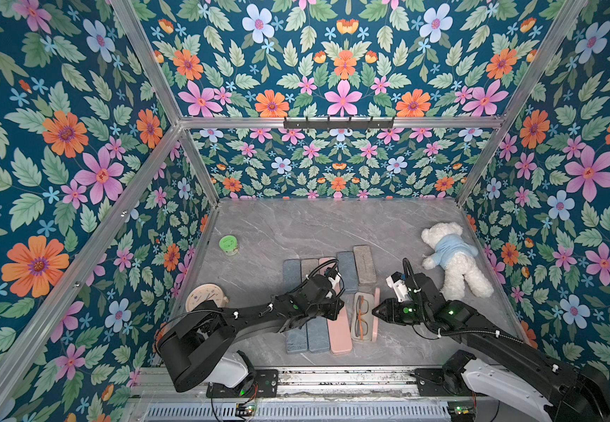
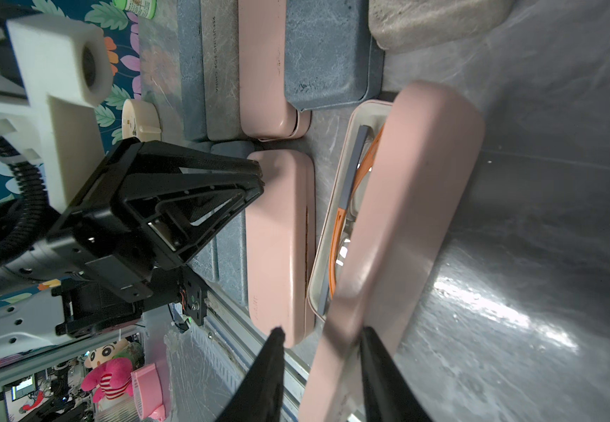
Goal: Close the glasses case
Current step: Close the glasses case at the center of the board.
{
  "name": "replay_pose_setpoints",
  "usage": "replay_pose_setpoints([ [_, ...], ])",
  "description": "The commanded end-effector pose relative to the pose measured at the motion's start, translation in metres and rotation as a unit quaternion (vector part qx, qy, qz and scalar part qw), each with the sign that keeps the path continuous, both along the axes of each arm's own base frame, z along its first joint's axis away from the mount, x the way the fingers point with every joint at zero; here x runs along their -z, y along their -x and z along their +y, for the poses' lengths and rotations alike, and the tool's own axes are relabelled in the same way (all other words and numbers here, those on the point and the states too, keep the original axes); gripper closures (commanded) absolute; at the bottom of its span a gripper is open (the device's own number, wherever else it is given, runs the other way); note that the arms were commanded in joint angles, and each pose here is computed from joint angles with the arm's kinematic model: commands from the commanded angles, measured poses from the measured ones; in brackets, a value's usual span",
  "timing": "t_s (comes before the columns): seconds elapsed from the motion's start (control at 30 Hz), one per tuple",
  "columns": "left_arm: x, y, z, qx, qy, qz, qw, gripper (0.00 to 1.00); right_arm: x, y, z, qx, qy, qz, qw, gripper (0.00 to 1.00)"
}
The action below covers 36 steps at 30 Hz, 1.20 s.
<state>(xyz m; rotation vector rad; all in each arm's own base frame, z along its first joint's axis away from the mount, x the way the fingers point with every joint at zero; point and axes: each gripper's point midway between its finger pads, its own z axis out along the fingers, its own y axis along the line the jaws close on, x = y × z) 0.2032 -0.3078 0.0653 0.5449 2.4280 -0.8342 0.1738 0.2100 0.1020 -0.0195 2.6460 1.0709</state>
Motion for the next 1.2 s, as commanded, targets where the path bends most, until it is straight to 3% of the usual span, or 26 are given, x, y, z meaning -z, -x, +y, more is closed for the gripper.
replay_pose_setpoints([
  [0.0, -0.0039, -0.0022, -0.0041, 0.003, 0.012, -0.007, 1.0, 0.77, -0.0016, -0.0014, 0.0026, -0.002, -0.009, -0.002, 1.0, 0.63],
  [1.17, 0.0036, -0.0003, -0.0041, 0.004, 0.009, -0.001, 1.0, 0.8, 0.0071, -0.0065, 0.0066, -0.004, -0.01, 0.009, 1.0, 0.68],
])
